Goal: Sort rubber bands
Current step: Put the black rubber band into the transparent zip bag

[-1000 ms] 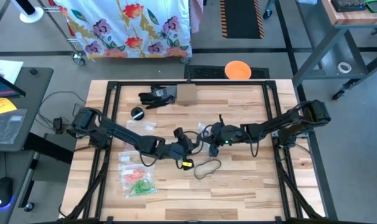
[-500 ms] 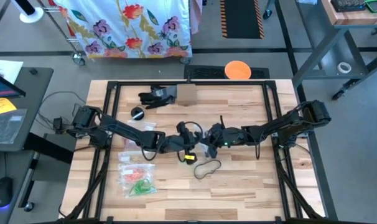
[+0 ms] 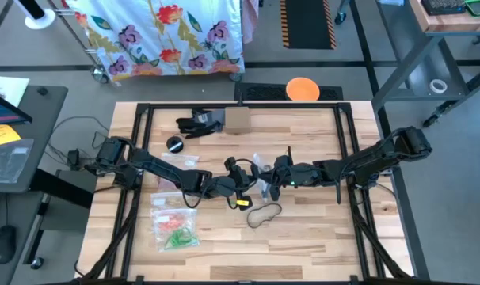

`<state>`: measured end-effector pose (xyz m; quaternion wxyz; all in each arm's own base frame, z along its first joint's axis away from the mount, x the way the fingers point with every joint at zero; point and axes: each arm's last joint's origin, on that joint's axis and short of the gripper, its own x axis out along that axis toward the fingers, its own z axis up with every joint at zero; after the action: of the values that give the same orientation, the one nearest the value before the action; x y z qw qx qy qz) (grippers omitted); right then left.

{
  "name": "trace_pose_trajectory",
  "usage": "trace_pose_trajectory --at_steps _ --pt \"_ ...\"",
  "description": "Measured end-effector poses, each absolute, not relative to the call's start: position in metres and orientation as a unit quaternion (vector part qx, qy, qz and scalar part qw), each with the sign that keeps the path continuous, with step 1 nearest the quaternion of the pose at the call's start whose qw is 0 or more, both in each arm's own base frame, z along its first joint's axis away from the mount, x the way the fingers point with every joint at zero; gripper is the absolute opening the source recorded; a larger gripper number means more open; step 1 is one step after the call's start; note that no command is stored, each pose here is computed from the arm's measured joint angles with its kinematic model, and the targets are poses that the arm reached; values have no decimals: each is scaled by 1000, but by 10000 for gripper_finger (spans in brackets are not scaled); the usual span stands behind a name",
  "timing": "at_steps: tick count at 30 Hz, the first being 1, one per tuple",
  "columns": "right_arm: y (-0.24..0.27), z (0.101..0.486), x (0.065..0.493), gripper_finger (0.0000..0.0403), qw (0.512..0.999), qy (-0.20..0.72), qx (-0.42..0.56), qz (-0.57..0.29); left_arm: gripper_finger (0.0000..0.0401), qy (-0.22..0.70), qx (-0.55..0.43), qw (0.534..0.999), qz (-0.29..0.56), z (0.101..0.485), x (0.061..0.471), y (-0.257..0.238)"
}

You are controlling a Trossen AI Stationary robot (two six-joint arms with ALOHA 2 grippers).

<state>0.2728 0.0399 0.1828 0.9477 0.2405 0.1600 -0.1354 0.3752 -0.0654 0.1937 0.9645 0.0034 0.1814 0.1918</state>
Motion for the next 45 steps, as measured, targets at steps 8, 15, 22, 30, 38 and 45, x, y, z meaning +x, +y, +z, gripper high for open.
trace_pose_trajectory --at_steps 8,15,22,30,38,45 --pt "43 182 272 0 949 165 239 -126 0 173 3 967 187 195 377 -60" --pt "52 189 269 0 952 157 243 -97 0 184 -6 963 199 194 377 -53" --pt "59 198 264 0 958 143 234 -83 0 193 -12 964 182 192 377 -54" --pt "55 195 262 0 956 143 210 -147 0 192 -51 972 128 193 379 -58" --pt "54 200 264 0 959 117 206 -153 0 203 -98 969 96 186 382 -56" --pt "57 198 264 0 961 138 213 -113 0 202 -170 961 86 194 386 -48"
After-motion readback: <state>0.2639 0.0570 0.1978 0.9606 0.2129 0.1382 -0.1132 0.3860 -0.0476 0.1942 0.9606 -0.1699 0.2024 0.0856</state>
